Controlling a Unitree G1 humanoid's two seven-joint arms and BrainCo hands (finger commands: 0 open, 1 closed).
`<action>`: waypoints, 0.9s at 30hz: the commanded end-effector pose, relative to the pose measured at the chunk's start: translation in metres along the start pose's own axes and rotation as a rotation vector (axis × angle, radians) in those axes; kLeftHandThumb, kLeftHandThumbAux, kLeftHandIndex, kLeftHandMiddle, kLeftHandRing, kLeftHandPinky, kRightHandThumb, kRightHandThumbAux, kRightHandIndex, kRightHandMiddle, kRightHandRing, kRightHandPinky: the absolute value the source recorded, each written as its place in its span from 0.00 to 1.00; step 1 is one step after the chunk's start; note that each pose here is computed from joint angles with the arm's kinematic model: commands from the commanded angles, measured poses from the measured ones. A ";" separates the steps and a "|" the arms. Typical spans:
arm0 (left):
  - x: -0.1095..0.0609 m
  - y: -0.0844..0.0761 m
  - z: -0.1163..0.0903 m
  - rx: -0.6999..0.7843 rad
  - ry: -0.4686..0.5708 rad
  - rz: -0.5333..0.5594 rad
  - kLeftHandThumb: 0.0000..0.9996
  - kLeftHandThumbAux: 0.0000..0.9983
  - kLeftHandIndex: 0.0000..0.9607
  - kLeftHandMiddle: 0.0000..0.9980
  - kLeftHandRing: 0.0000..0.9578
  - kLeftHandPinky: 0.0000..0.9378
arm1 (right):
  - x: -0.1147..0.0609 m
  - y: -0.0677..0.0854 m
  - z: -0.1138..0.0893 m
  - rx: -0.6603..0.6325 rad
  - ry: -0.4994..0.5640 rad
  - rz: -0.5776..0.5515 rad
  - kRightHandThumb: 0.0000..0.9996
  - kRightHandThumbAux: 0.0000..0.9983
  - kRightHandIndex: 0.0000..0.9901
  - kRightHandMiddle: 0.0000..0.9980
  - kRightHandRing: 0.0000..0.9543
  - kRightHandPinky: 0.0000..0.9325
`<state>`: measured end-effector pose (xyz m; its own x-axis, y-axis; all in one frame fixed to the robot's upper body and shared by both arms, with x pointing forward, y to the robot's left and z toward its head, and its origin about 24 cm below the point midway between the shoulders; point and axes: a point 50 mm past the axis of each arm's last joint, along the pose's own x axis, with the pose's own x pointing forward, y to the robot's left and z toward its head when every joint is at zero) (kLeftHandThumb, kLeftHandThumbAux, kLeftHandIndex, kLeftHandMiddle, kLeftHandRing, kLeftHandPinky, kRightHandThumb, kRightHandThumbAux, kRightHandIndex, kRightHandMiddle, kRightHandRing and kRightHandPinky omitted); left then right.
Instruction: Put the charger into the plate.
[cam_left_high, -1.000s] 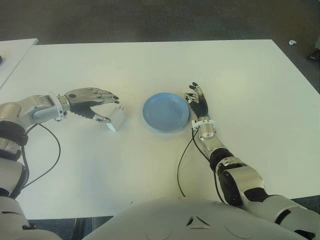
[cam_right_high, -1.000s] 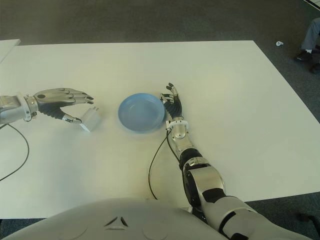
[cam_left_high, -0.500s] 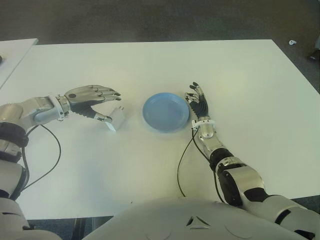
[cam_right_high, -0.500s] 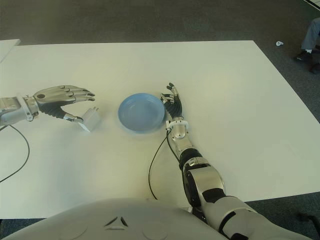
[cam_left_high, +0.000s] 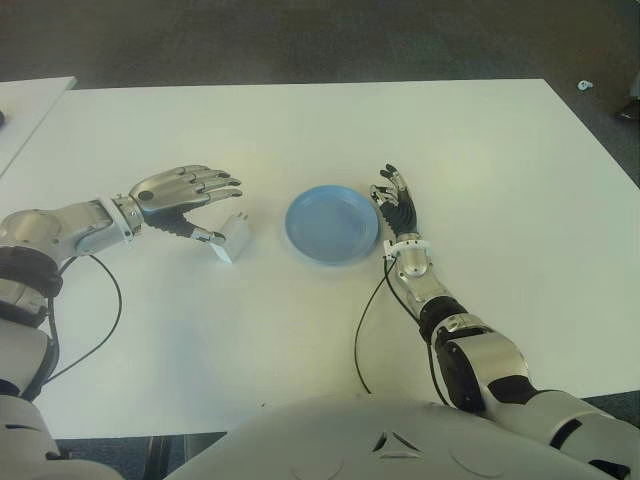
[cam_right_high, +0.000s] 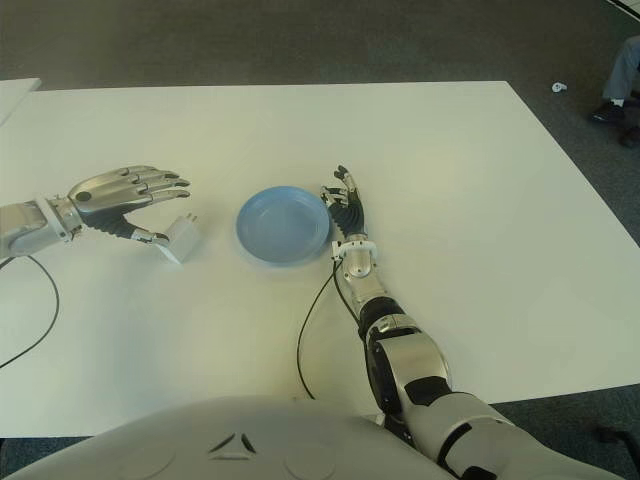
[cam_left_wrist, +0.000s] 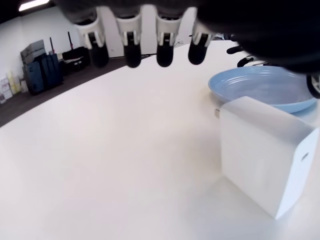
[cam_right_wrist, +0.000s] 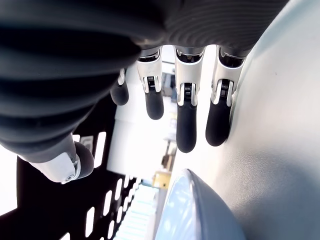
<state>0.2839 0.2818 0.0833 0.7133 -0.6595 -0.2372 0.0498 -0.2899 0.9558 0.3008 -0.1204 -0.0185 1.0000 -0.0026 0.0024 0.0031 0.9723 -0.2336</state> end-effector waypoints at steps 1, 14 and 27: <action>0.005 -0.011 0.005 0.014 -0.014 0.006 0.35 0.11 0.00 0.00 0.00 0.00 | -0.047 0.003 -0.055 -0.039 0.262 0.024 0.00 0.51 0.00 0.16 0.31 0.36; 0.008 -0.022 0.008 -0.009 -0.018 0.011 0.37 0.11 0.00 0.00 0.00 0.00 | -0.047 0.003 -0.055 -0.034 0.260 0.023 0.00 0.51 0.00 0.14 0.30 0.37; 0.008 -0.028 0.010 -0.021 -0.019 -0.003 0.38 0.12 0.00 0.00 0.00 0.00 | -0.047 0.001 -0.056 -0.034 0.264 0.025 0.00 0.51 0.00 0.16 0.31 0.37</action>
<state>0.2846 0.2784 0.0629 0.7111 -0.6735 -0.2018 0.0329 -0.2548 0.9664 0.3008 -0.1205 -0.0183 1.0000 -0.0036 0.0043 0.0045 0.9720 -0.2350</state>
